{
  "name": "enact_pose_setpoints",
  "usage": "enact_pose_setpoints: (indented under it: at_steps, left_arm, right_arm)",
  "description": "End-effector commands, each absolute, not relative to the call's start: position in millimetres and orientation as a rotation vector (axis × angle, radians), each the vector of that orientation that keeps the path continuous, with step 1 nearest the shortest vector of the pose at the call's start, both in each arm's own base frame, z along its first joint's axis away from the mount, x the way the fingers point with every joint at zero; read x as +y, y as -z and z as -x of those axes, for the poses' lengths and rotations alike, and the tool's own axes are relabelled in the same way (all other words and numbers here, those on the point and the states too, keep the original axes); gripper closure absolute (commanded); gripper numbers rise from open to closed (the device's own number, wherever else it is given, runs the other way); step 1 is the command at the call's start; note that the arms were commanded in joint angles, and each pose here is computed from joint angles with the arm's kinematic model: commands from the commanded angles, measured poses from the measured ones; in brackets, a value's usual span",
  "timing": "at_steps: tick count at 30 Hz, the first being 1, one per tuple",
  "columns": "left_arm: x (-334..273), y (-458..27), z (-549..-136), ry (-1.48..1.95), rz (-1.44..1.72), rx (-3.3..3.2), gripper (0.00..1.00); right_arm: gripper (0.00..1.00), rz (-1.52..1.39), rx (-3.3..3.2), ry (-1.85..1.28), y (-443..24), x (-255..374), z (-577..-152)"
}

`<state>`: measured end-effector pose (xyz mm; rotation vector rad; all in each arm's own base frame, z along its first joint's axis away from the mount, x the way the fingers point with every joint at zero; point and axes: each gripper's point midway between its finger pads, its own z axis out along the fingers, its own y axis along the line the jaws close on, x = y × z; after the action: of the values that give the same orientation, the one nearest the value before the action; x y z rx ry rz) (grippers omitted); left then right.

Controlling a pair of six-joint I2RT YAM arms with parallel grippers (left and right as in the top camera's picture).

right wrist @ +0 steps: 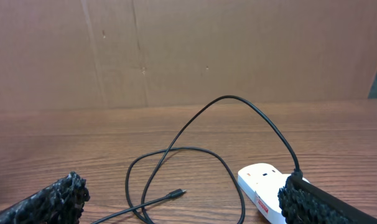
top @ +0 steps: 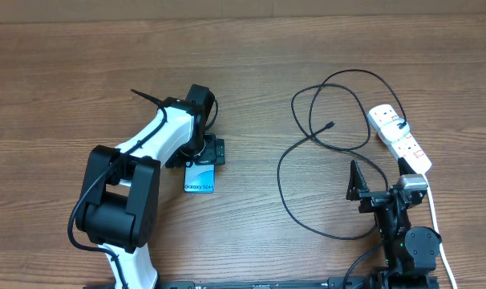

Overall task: Plug charger to phone and switch on socket
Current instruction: 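Grasp the phone's edge with the left gripper and tilt it upright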

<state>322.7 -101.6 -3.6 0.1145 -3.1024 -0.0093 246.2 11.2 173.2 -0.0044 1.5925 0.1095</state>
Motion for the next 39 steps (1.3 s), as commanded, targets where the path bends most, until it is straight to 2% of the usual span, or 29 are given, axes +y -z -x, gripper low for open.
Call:
enact_pose_setpoints:
  at_steps: [1,11,16,20,26,31,39]
  left_arm:
    - [-99.3,22.9,-303.1,0.016,-0.096,-3.029,0.03]
    - [-110.0,22.3,-299.9,-0.089,0.083,-3.010,0.00]
    - [-110.7,22.3,-300.3,-0.095,0.088,-3.011,0.23]
    - [-110.6,22.2,-299.9,-0.095,0.085,-3.010,0.31]
    - [-111.0,22.2,-300.1,-0.093,0.005,-3.010,0.34]
    - [-118.6,20.2,-298.8,-0.159,-0.004,-2.995,0.45]
    - [-150.9,-8.5,-306.4,-0.420,-0.019,-2.935,0.44]
  right_arm:
    - [0.00,0.011,1.588,-0.103,-171.5,11.3,-246.1]
    - [0.00,0.011,1.588,-0.103,-171.5,11.3,-246.1]
    - [0.00,0.011,1.588,-0.103,-171.5,11.3,-246.1]
    - [0.00,0.011,1.588,-0.103,-171.5,11.4,-246.1]
    - [0.00,0.011,1.588,-0.103,-171.5,11.3,-246.1]
    - [0.00,0.011,1.588,-0.103,-171.5,11.4,-246.1]
    - [0.00,0.011,1.588,-0.103,-171.5,11.4,-246.1]
